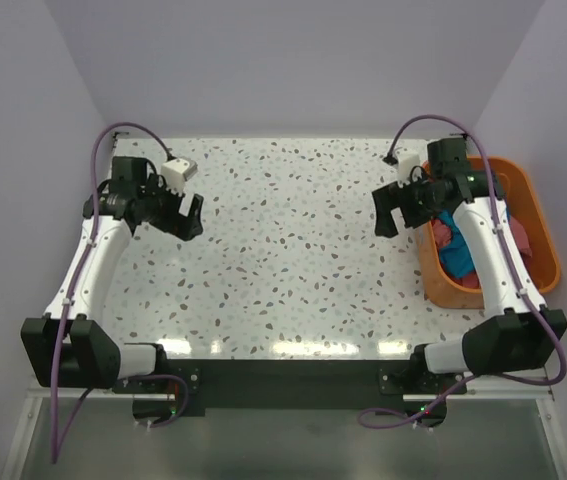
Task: Fold and stack the t-shirts
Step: Grab the tshirt from the pile
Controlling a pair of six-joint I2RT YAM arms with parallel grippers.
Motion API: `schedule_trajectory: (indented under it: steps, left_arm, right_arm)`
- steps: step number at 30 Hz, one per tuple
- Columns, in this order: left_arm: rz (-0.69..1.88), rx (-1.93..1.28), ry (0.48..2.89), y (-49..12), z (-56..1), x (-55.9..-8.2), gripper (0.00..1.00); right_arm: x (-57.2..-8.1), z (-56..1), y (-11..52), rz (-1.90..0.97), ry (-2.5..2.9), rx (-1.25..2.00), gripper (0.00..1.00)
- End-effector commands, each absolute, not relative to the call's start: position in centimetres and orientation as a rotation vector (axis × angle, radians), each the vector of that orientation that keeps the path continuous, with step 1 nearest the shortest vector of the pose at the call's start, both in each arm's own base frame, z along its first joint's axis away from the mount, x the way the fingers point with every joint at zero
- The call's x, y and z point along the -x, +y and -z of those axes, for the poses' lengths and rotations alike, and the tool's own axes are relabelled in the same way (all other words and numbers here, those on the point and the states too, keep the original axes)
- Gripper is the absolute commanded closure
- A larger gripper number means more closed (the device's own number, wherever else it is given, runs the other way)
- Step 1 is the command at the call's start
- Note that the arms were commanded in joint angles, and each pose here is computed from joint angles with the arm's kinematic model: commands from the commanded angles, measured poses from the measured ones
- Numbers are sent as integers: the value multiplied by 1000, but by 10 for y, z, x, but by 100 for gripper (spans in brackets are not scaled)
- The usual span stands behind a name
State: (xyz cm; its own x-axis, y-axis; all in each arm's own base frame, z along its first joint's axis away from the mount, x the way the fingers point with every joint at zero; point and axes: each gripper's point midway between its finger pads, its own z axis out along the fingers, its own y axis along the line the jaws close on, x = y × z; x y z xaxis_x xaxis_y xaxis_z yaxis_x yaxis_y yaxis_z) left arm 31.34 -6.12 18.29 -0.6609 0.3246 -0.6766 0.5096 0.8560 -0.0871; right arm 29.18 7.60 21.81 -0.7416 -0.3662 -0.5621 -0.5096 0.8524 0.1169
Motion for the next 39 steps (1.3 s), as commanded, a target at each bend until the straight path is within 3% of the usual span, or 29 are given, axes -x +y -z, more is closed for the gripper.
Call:
schedule_trajectory:
  steps: [1,9,15,19,25,39]
  left_arm:
    - [307,-563,2200,-63,-227,-343,0]
    - [353,-448,2115,-70,-272,-368,0]
    - [379,-404,2092,-73,-280,-371,0]
    - [379,-385,2106,-72,-276,-370,0]
    - [359,-370,2134,-68,-263,-361,0]
    - [398,-348,2216,-70,-224,-355,0]
  right_arm:
    - [-301,-255,63,-337,2409,554,1]
    - [-338,-308,-36,-288,2415,160,2]
    - [-340,-302,-138,-4,2546,-109,1]
    - [-333,-271,-180,138,2681,-238,6]
    - [-322,-226,-188,164,2818,-303,15]
    - [-286,-169,-157,-74,3065,-288,19]
